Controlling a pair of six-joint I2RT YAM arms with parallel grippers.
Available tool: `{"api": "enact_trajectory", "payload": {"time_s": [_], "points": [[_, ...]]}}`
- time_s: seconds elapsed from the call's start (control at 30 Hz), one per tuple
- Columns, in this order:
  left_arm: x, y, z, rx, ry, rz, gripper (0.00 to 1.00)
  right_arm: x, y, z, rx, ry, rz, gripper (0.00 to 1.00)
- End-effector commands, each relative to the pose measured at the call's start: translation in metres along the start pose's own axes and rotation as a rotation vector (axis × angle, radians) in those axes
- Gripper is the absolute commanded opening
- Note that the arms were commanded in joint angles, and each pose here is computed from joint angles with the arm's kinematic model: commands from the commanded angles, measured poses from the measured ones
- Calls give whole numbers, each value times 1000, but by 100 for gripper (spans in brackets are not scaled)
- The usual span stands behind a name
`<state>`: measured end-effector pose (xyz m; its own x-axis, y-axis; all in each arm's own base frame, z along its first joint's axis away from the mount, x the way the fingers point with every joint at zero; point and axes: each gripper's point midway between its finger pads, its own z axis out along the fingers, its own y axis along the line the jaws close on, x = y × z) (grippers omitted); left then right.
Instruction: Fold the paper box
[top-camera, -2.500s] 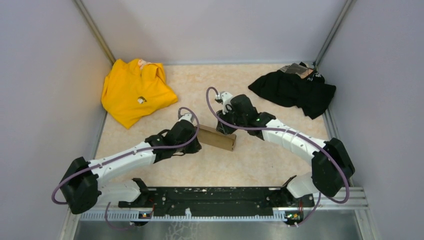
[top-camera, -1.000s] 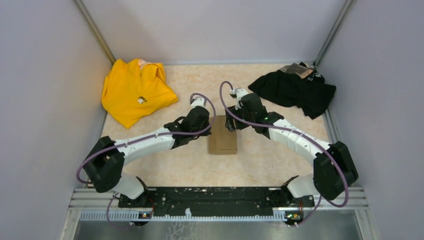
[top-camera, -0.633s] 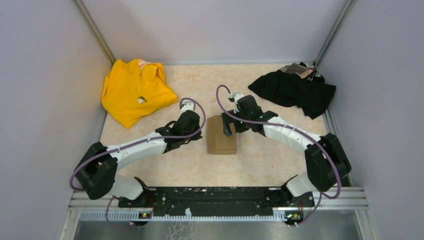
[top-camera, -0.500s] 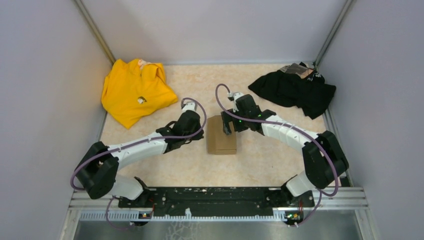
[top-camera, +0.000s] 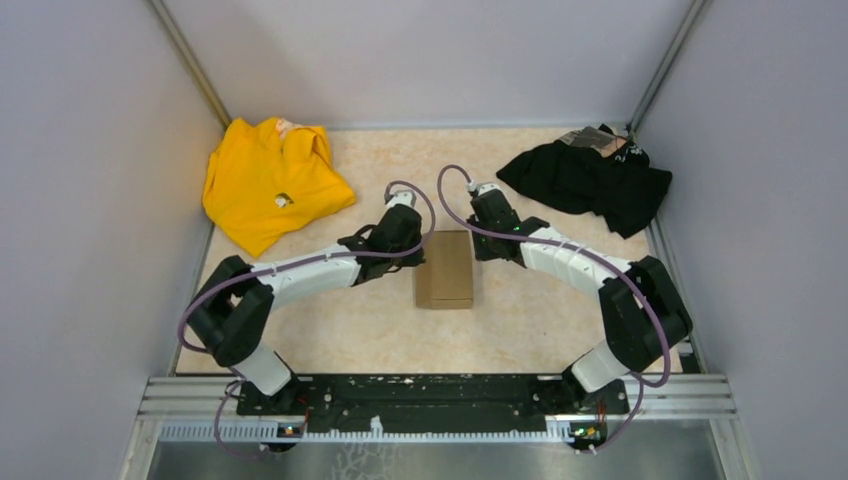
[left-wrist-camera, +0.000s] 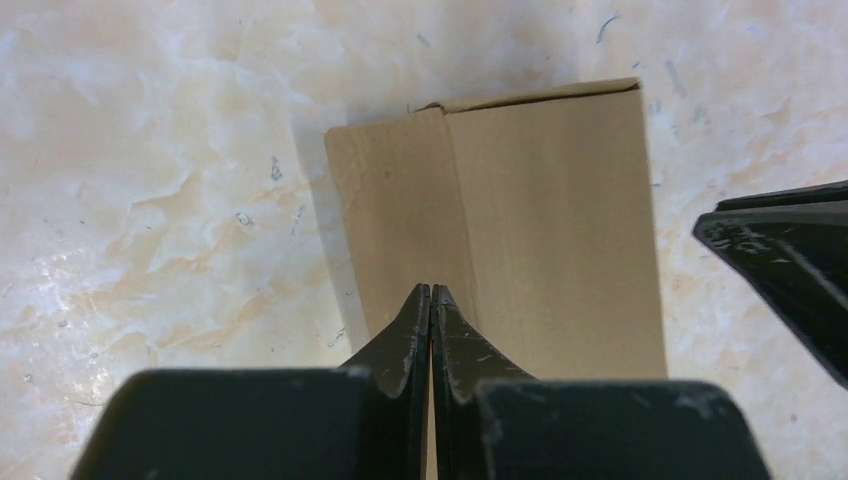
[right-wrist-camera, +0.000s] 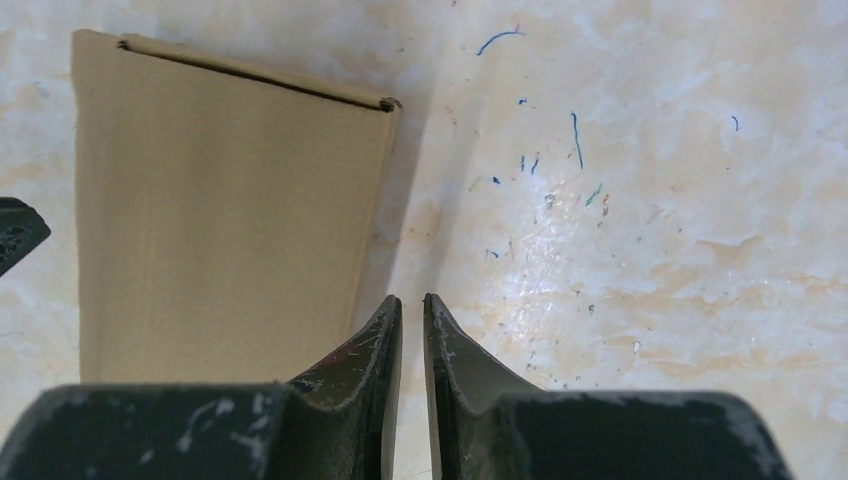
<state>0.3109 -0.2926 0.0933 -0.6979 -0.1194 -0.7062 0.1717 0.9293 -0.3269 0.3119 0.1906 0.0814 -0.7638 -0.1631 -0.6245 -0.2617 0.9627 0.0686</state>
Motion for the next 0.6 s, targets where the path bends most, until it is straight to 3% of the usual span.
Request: {"api": "enact_trajectory", "payload": {"time_s": [0.0, 0.33, 0.57], "points": [[15, 9, 12, -49, 62, 25, 4, -20, -8, 3, 48, -42, 34, 14], [22, 22, 23, -118, 84, 60, 4, -10, -7, 24, 17, 6, 24, 12], [34, 9, 51, -76, 123, 63, 3, -6, 31, 39, -183, 29, 16, 7]]}}
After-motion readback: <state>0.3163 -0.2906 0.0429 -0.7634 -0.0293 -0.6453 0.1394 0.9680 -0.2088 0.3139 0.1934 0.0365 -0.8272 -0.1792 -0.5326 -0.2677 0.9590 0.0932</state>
